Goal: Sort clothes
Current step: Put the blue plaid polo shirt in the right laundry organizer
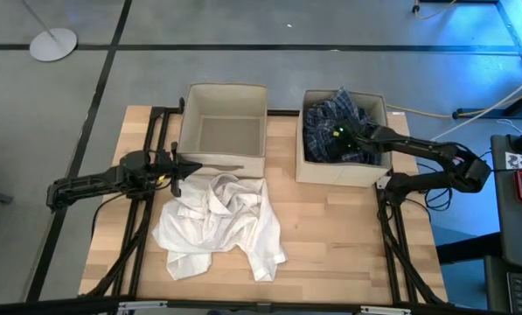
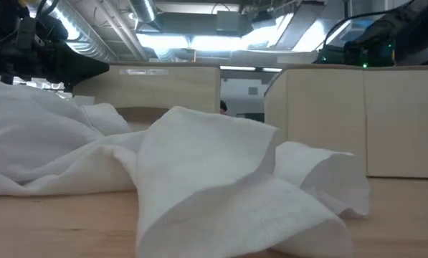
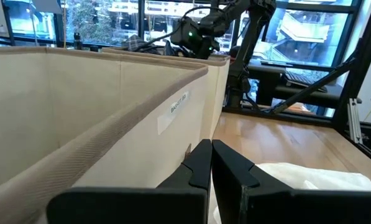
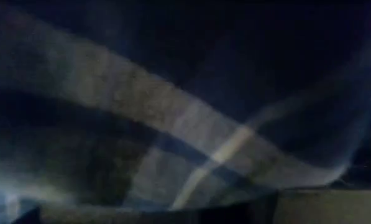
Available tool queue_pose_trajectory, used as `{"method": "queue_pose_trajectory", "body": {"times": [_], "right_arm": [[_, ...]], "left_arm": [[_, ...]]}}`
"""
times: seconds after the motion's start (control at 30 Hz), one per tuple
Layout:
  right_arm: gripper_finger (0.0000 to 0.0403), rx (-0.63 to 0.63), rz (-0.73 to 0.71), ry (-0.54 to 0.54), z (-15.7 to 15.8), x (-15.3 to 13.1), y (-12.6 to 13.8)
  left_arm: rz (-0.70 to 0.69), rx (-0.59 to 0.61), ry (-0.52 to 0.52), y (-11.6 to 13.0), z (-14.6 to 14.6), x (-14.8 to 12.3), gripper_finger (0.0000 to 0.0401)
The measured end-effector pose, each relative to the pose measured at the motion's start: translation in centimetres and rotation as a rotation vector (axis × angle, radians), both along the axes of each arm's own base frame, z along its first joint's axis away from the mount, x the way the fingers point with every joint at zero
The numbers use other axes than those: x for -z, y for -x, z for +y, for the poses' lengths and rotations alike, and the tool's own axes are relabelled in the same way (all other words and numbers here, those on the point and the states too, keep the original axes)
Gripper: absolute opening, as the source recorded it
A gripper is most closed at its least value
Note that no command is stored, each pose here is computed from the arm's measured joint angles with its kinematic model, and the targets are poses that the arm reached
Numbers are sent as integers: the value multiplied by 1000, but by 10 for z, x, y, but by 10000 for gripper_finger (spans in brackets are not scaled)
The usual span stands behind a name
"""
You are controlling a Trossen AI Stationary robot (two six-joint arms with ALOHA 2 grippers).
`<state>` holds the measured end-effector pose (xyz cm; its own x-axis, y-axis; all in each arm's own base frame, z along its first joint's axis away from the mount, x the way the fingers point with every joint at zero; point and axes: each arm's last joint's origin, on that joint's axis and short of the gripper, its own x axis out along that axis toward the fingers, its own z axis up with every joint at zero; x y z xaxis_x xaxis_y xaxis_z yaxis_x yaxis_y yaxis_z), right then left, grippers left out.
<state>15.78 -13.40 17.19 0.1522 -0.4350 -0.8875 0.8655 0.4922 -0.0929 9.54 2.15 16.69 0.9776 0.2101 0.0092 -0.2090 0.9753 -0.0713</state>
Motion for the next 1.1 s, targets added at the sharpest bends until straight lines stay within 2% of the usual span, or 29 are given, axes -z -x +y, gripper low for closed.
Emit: {"method": "queue_pose_trajectory", "body": {"times": [0.2,0.3,0.57,0.7,0.83,1.1], "right_arm": [[3,77,-38,37,-3,-7,-3],[7,72,-72,29,-6,-13,-7],[99,54,-77,-24,-7,-34,-11],[130,50,-54,-56,-9,-66,-14],[139,49,-49,-60,-9,-107,-14],[140,48,-167,41,-8,-185,-12]], "left_arm": [[0,0,2,0,0,0,4],[0,0,3,0,0,0,4],[0,0,1,0,0,0,4],[0,0,0,0,0,0,4],[0,0,3,0,0,0,4],[-1,0,7,0,0,0,4]]}}
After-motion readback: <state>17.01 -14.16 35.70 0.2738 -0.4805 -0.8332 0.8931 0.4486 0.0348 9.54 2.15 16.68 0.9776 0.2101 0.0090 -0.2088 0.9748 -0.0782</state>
